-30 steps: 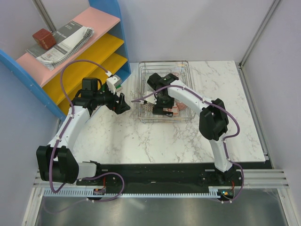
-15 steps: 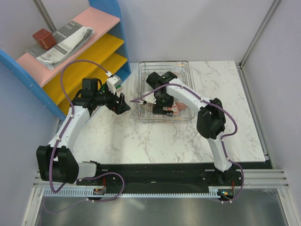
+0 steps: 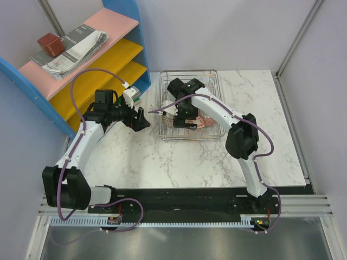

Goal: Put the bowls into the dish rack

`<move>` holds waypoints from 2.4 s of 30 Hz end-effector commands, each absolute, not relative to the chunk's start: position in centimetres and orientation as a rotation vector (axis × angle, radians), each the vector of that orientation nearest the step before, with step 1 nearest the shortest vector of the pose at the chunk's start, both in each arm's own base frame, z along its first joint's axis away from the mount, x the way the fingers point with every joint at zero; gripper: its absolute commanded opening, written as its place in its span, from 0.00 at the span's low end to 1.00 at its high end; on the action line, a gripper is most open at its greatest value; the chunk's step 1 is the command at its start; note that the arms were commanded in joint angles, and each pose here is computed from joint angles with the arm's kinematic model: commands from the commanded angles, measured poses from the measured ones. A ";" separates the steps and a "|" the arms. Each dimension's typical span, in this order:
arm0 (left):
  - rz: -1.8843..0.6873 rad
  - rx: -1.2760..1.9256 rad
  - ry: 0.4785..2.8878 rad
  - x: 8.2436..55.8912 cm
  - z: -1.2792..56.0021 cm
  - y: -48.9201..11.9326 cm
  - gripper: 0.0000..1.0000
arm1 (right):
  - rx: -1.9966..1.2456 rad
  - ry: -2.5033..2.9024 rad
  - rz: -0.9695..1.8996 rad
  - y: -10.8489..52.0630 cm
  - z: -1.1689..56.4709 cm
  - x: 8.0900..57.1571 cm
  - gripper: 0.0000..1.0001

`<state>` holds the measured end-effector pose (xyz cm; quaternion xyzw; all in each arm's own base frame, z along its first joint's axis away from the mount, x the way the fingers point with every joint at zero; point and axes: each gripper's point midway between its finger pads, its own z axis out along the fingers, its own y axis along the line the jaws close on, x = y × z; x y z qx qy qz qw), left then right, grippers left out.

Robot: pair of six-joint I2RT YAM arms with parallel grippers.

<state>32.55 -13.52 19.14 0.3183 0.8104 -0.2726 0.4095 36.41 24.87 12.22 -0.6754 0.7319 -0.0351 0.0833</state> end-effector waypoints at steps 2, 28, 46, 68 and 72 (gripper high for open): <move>-0.658 0.838 1.990 33.0 20.6 -13.4 1.00 | -2.009 2.230 -0.076 24.1 13.6 35.0 0.98; -0.667 0.856 1.965 33.0 21.0 -13.4 1.00 | -1.343 2.027 -0.068 26.3 25.3 40.6 0.98; -0.634 0.735 1.888 32.6 23.3 -10.7 1.00 | -0.713 1.921 0.206 8.8 29.2 34.0 0.98; -0.585 0.655 1.856 32.2 24.3 -8.0 1.00 | -0.525 1.898 0.182 0.7 26.9 30.2 0.98; -0.585 0.656 1.858 32.2 24.2 -8.0 1.00 | -0.523 1.892 0.185 0.7 27.2 30.1 0.98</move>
